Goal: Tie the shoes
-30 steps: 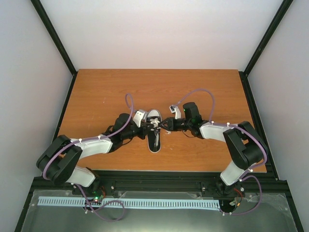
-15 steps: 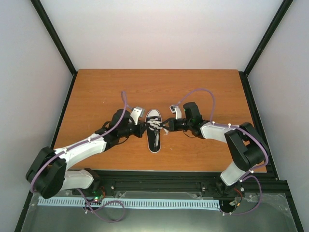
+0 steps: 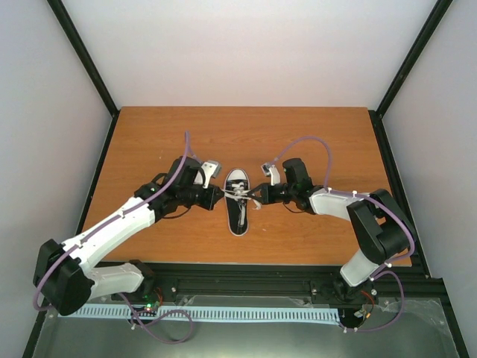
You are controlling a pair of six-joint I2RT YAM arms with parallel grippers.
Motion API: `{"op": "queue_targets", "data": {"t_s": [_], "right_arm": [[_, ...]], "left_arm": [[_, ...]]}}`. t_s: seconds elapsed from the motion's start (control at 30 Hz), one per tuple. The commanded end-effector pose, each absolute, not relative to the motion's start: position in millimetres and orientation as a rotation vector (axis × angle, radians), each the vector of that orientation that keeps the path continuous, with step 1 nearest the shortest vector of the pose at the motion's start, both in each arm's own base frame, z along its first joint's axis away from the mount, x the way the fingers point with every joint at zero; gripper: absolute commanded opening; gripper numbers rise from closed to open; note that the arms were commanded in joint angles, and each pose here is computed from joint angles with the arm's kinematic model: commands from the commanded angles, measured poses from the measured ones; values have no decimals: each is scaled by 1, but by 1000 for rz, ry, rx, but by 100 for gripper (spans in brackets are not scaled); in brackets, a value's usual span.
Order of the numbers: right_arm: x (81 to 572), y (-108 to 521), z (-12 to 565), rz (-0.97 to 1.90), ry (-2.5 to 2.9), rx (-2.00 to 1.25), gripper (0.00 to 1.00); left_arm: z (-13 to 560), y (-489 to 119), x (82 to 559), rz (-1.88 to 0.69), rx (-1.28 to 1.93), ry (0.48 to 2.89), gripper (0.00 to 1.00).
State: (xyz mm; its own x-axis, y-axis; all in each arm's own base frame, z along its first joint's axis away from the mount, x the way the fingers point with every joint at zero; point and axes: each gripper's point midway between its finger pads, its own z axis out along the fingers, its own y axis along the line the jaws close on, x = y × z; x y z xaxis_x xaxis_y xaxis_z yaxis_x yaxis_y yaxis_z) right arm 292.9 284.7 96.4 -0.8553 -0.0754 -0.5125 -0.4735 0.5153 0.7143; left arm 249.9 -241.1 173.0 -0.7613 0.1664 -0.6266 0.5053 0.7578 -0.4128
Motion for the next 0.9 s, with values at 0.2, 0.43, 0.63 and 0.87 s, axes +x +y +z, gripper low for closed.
{"op": "queue_targets", "data": {"t_s": [0.2, 0.43, 0.63, 0.87], "right_arm": [[291, 284, 80, 1278, 2366, -499, 3], [293, 285, 76, 1269, 2374, -506, 3], [296, 281, 69, 1233, 2397, -479, 3], [297, 279, 66, 1212, 2408, -470, 3]], "left_arm": [[192, -219, 250, -571, 581, 2437, 1], [182, -215, 267, -492, 534, 2412, 1], [105, -233, 274, -529, 491, 2587, 1], [76, -245, 291, -557, 436, 2559, 1]]}}
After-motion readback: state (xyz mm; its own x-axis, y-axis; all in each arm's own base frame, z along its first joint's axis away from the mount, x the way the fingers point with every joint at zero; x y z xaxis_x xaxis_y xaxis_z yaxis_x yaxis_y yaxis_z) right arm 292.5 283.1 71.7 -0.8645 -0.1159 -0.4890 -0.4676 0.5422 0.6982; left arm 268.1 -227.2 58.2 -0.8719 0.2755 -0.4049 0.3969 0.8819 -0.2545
